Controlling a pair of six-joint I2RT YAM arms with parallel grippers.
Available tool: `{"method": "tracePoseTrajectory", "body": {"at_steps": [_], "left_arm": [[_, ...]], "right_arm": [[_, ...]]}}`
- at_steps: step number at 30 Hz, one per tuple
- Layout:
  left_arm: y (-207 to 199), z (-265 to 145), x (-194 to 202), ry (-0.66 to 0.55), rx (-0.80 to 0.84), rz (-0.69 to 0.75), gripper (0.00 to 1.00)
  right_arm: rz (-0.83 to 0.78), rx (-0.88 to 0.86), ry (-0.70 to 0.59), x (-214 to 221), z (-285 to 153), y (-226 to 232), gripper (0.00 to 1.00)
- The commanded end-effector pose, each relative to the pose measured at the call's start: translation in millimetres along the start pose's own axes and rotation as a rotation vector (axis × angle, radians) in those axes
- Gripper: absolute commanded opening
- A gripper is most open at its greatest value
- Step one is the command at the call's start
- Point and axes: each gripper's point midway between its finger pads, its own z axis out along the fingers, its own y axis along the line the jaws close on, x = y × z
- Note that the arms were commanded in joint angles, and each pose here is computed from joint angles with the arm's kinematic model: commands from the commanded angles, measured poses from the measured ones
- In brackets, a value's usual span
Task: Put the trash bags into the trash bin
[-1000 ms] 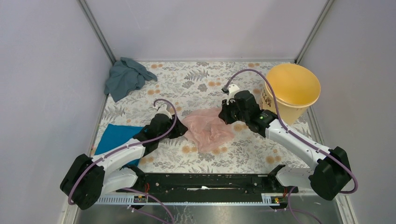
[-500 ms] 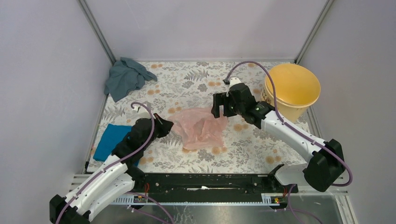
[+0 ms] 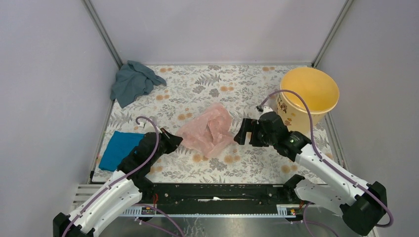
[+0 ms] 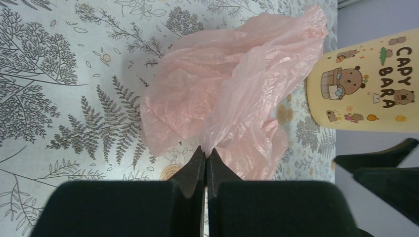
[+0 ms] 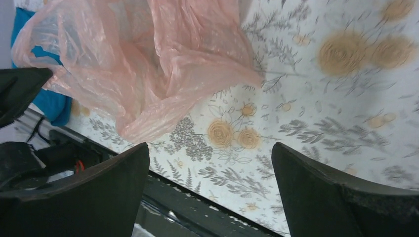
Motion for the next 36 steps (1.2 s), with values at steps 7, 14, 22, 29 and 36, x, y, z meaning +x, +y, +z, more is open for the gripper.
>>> {"method": "tracePoseTrajectory", "body": {"at_steps": [7,14,22,29,36], "left_arm": [[-13.3,-5.0,2.2,0.013,0.08,-0.034,0.0],[-21.7,-9.4,1.9,0.046,0.096,0.034,0.0],[-23.0,-17.1,0.0,0.055,0.093,0.068,0.0],[-15.8,-21.8,-6.4,0.046,0.033,0.105,0.0],[-23.6,-21.3,-41.0,-0.011,-0.072,0.237,0.0]], "right_arm": [[0.534,0.07,-0.058,-1.8,44.0,13.1,1.0],[0.792,0.251,-0.042,19.4,82.1,-3.9,0.94],[0.759,0.371,-0.097,17.5,137.8,-17.3,0.71],[0.582,0.459,-0.11,13.6,143.6,-22.9,0.15],[-0.096,0.349,-0.028,-9.1,125.0,-15.0,0.13]]}}
